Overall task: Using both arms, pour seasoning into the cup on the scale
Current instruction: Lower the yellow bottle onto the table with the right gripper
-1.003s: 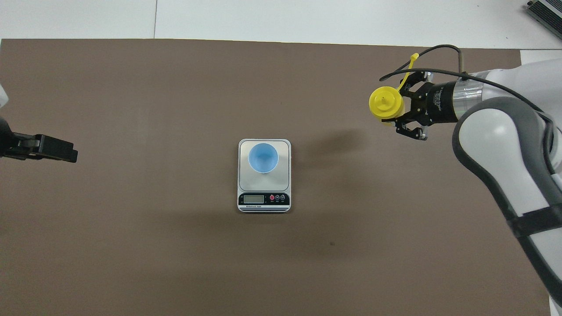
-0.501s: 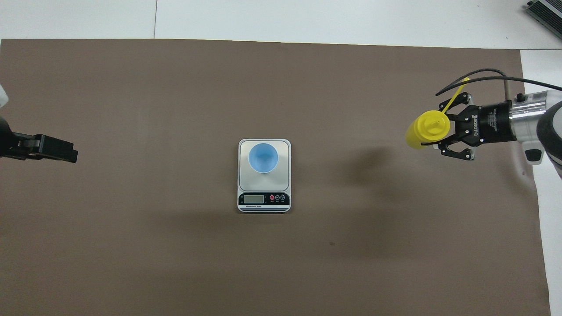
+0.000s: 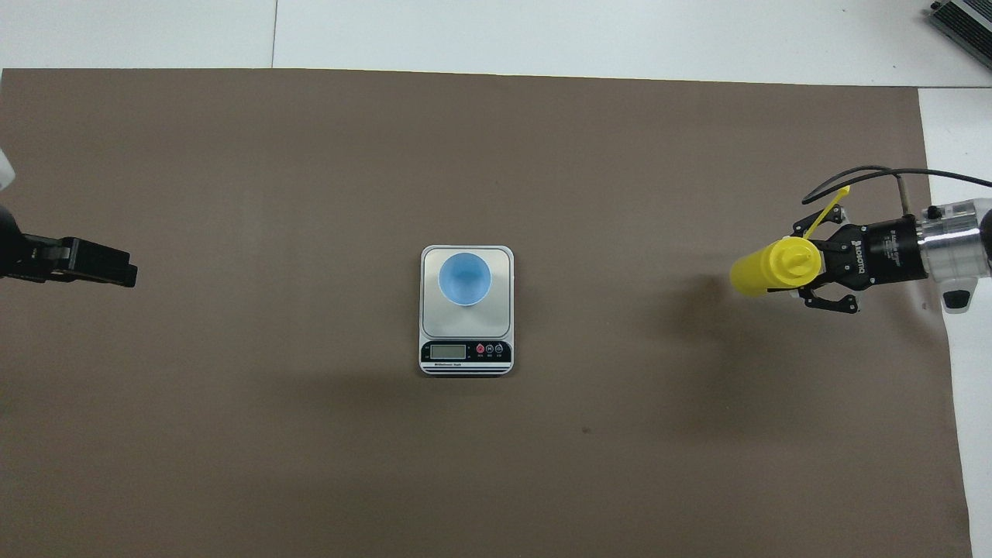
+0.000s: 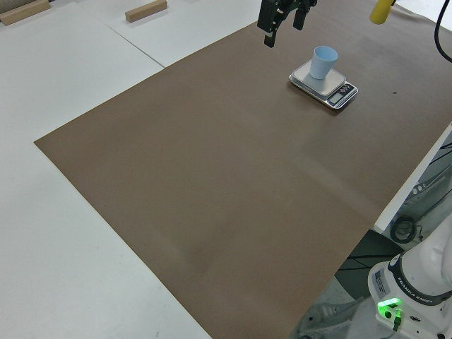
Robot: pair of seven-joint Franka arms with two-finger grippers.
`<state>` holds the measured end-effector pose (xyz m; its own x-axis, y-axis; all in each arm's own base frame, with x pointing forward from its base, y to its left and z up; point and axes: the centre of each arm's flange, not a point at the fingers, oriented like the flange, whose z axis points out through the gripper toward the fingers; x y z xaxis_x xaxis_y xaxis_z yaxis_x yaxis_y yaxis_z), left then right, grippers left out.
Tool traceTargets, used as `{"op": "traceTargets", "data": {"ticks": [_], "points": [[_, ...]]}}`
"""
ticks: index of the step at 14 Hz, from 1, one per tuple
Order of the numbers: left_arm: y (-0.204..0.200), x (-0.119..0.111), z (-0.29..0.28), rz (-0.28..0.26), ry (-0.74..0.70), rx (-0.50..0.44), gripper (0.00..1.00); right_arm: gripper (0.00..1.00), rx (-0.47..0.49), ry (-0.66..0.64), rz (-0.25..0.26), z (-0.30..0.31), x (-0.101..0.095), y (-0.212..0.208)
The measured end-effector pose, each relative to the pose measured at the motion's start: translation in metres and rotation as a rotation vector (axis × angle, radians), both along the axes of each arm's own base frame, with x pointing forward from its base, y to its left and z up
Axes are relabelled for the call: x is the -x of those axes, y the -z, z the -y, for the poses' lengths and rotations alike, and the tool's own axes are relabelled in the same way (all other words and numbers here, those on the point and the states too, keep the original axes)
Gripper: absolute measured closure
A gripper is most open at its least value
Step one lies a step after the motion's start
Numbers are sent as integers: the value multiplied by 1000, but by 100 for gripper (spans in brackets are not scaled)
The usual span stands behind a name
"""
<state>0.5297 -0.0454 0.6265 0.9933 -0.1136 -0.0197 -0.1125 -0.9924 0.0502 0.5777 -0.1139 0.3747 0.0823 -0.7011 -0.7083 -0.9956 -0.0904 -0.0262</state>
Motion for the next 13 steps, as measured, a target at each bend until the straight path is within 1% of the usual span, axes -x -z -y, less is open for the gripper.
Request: {"op": "traceTargets", "data": {"ticks": [2, 4, 7, 13], "points": [[0, 0, 0, 0, 0, 0, 0, 49, -47, -39, -2, 24, 0, 16], [0, 0, 0, 0, 0, 0, 0, 49, -85, -65, 9, 51, -6, 33], [0, 0, 0, 0, 0, 0, 0, 49, -96, -72, 17, 72, -14, 46], [0, 0, 0, 0, 0, 0, 0, 48, -99, -105, 45, 86, -16, 55]]}}
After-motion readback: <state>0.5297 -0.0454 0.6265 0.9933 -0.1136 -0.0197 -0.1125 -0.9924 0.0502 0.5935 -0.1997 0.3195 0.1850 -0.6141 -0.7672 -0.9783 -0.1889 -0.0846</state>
